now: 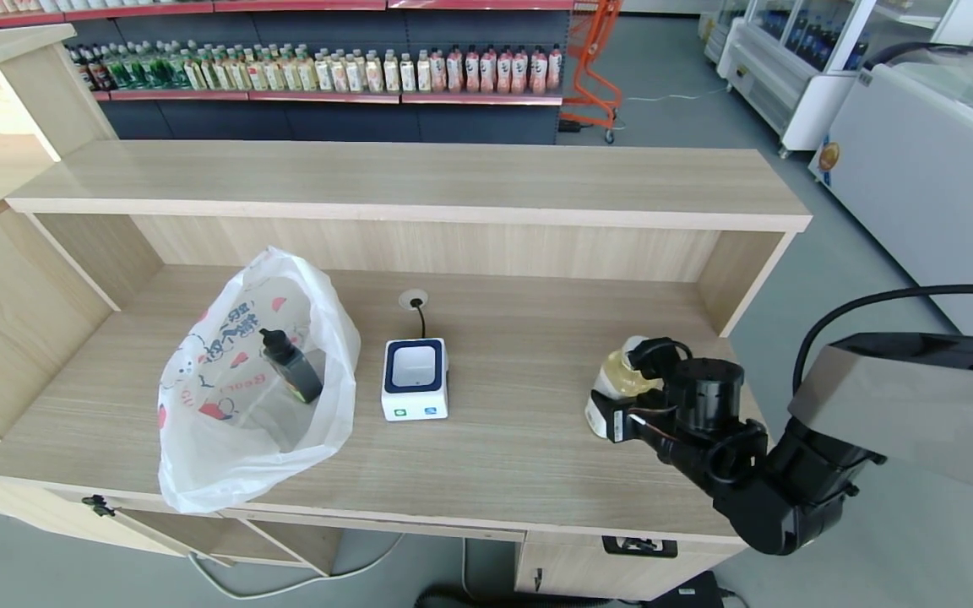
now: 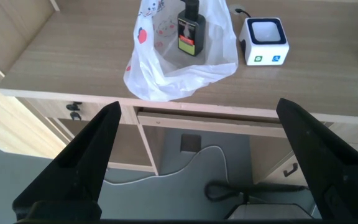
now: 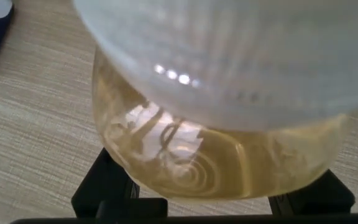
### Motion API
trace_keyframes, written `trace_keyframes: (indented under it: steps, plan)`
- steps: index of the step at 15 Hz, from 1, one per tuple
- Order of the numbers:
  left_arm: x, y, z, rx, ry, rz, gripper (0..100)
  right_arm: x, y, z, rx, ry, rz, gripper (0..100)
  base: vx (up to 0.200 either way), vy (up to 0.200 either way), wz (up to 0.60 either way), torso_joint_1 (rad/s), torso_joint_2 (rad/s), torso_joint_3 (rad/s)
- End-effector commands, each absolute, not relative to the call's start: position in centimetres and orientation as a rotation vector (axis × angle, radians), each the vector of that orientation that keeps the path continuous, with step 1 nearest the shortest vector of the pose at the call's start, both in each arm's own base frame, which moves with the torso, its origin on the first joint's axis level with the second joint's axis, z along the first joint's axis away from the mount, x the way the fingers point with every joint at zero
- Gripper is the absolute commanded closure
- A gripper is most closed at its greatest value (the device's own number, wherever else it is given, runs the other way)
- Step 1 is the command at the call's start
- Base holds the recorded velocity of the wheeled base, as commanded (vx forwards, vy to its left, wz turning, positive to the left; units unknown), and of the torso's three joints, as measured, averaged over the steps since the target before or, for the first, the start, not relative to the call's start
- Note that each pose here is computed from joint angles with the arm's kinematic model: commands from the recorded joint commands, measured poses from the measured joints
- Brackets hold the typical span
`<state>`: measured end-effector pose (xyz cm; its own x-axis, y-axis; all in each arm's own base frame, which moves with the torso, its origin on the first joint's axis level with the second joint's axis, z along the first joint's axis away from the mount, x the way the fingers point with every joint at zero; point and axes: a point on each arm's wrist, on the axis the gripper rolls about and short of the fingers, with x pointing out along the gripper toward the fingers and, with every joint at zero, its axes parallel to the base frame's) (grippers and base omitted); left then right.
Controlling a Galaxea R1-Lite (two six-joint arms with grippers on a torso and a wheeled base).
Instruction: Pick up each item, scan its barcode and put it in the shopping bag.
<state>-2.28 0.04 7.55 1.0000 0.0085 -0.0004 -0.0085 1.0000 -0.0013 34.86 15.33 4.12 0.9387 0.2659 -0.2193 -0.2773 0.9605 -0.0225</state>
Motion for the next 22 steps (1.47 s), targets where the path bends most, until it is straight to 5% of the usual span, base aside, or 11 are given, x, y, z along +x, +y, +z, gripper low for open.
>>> trace_keyframes:
  steps: [1,6,11,22]
  plan:
    - [-2.3,0.0,7.5,-0.002,0.000,0.009,0,33.7,13.6,9.6,0.030,0.144,0.325,100,0.000,0.000,0.00,0.000,0.00,0.000]
    - [-2.3,0.0,7.5,-0.002,0.000,0.009,0,26.9,10.1,16.7,0.218,0.278,0.747,100,0.000,0.000,0.00,0.000,0.00,0.000]
    - [-2.3,0.0,7.5,-0.002,0.000,0.009,0,24.2,12.7,16.5,0.252,0.388,1.023,100,0.000,0.000,0.00,0.000,0.00,0.000]
    - [-2.3,0.0,7.5,-0.002,0.000,0.009,0,22.4,16.2,15.5,0.269,0.393,1.204,100,0.000,0.000,0.00,0.000,0.00,0.000]
